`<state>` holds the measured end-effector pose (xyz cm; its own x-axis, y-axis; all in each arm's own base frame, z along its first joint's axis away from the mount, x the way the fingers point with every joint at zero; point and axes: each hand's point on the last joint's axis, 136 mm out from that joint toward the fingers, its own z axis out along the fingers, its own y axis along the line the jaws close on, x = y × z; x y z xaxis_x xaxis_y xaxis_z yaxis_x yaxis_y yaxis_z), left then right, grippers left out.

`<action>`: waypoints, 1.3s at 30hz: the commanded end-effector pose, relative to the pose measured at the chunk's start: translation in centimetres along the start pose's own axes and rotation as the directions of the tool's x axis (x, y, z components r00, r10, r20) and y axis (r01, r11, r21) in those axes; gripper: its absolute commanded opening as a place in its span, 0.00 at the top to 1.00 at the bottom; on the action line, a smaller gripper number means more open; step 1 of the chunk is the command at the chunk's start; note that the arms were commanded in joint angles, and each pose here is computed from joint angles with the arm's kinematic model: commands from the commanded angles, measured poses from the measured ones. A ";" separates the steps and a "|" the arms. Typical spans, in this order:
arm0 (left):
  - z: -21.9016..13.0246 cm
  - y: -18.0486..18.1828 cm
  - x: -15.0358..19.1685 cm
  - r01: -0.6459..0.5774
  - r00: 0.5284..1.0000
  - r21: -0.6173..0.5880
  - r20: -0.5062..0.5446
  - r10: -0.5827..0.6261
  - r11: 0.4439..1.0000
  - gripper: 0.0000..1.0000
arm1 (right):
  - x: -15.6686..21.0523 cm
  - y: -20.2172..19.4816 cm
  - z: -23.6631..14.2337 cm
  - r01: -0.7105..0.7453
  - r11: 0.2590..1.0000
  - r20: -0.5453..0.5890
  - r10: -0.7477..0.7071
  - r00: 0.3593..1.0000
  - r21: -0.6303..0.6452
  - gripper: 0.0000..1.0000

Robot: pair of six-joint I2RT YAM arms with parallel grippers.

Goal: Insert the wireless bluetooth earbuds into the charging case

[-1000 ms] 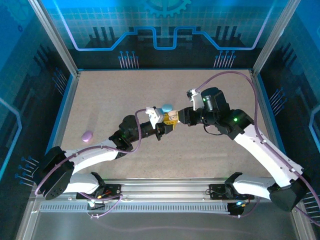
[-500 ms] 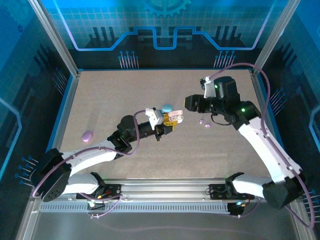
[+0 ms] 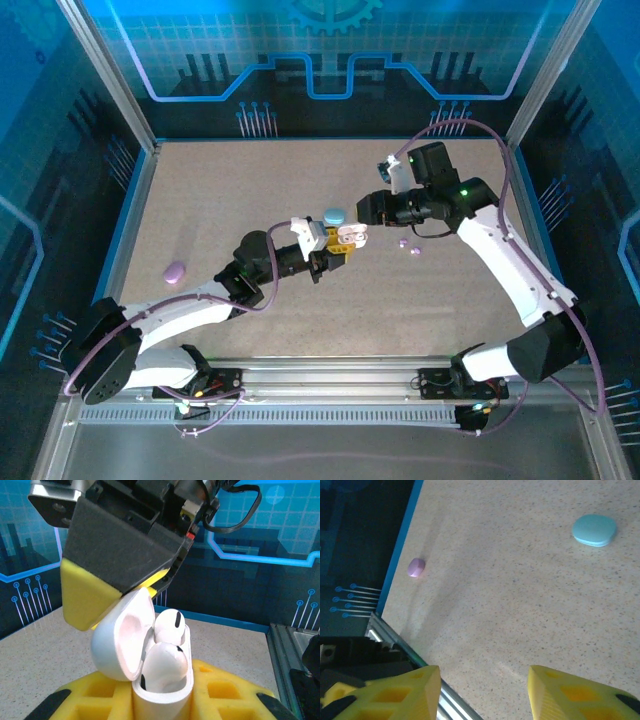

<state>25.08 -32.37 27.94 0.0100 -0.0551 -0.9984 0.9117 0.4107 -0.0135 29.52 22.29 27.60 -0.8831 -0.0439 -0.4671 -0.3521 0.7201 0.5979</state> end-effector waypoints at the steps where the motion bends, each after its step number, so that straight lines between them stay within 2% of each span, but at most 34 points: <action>1: -0.4 0.4 -1.1 -0.008 0.999 -0.028 0.033 0.009 1.000 0.75 | 1.2 1.9 -1.6 0.036 0.995 -0.022 -0.039 0.999 -0.092 0.51; 5: -0.4 0.4 -1.1 0.002 1.000 -0.027 0.030 -0.001 1.000 0.75 | 1.9 1.6 -1.9 0.027 0.995 -0.026 -0.030 0.999 -0.096 0.52; 14: -0.4 0.5 -0.8 0.013 1.000 -0.031 0.014 -0.013 0.999 0.75 | 1.2 1.1 -2.8 0.016 0.997 0.038 -0.013 0.999 -0.078 0.52; 18: -0.2 1.1 0.5 0.053 0.998 -0.051 -0.028 -0.054 0.997 0.75 | 0.7 -1.0 -3.6 -0.014 0.999 0.102 0.010 0.995 0.033 0.50; 22: 0.5 2.5 3.6 0.201 0.968 -0.095 -0.132 -0.213 0.975 0.75 | 0.9 -5.6 -4.8 -0.154 0.969 0.195 0.116 0.974 0.192 0.48; 25: 1.1 4.2 7.2 0.346 0.894 -0.193 -0.229 -0.385 0.918 0.74 | 1.9 -8.7 -5.1 -0.294 0.935 0.235 0.246 0.940 0.196 0.49; 29: 1.9 5.9 12.2 0.498 0.734 -0.310 -0.347 -0.584 0.810 0.75 | 3.2 -10.9 -4.2 -0.403 0.904 0.241 0.363 0.900 0.144 0.49; 35: 2.9 7.9 17.4 0.626 0.497 -0.453 -0.395 -0.772 0.635 0.77 | 4.0 -12.1 -2.9 -0.438 0.889 0.205 0.408 0.890 0.135 0.49; 39: 3.0 9.2 20.1 0.641 0.388 -0.542 -0.382 -0.839 0.544 0.76 | 4.0 -12.3 -1.9 -0.449 0.886 0.173 0.427 0.887 0.115 0.49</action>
<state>35.03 -32.60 9.09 -0.8442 0.0171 -0.5358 0.4073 0.6704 -0.6203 29.21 11.54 19.96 -0.8755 0.3772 -0.3022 0.1122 0.7667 0.6321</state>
